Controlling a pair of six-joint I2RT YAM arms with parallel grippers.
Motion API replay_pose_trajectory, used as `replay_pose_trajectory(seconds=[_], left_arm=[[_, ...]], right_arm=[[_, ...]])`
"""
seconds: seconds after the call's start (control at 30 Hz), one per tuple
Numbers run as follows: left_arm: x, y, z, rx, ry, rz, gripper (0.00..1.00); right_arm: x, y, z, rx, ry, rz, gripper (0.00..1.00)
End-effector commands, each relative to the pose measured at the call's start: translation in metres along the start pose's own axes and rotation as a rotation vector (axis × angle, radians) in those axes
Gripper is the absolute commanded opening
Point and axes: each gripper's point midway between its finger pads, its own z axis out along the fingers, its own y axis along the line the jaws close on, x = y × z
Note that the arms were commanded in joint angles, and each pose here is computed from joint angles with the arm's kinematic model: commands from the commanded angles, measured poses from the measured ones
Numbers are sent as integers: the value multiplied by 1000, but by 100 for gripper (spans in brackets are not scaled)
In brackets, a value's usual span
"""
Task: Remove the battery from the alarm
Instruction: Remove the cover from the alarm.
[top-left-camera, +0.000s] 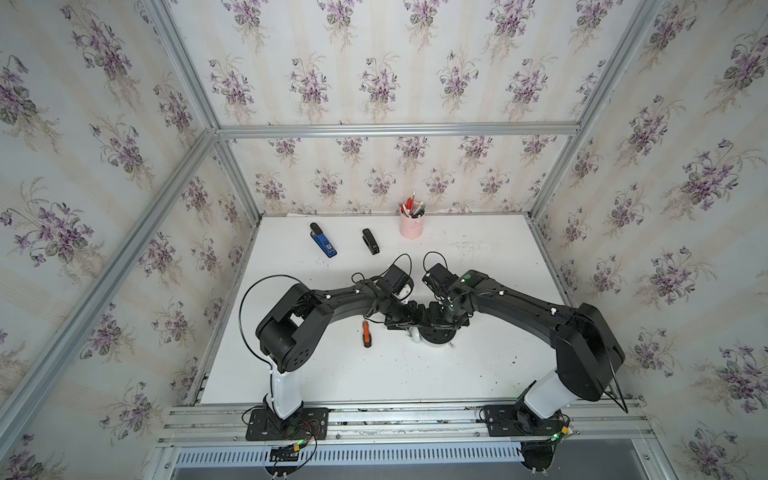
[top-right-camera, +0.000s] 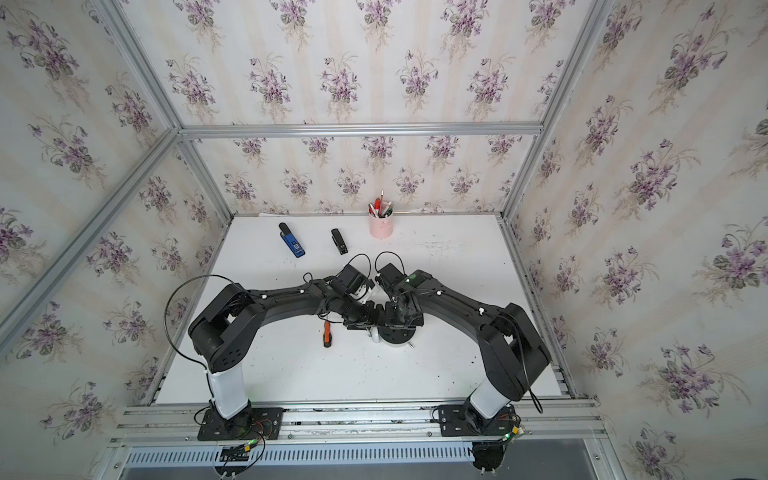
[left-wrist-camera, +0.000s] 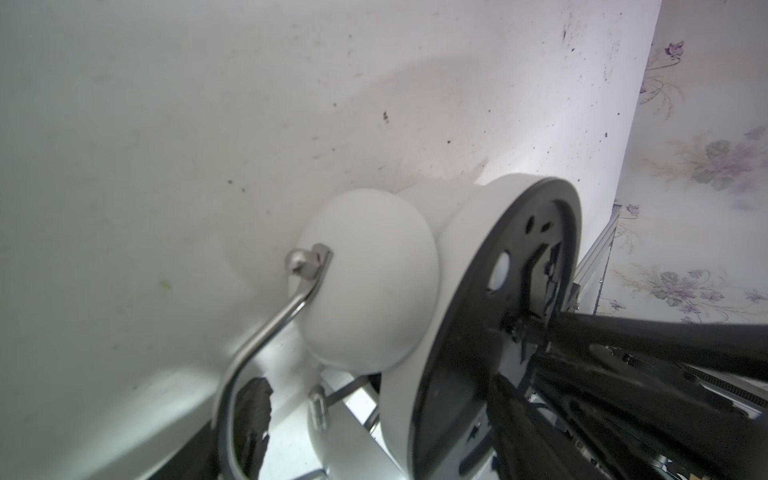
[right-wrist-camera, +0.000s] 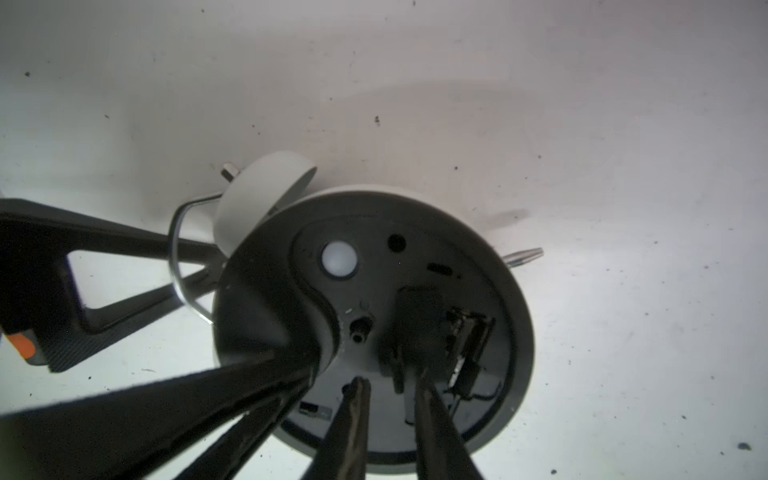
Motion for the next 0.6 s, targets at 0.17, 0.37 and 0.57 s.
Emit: replay_pose_trajectory(seconds=[0.17,0.37,0.57], left_arm=[[6,24,2,-110,10,-24,82],[6,24,3,-108,11,-22,82],[6,23,3,-106,12,-23,82]], right_arm=[[4,-4,3,28,9,-14,24],[-2,-3,3,34,-11,-11,22],[-5,0,7,49,-8,-16,14]])
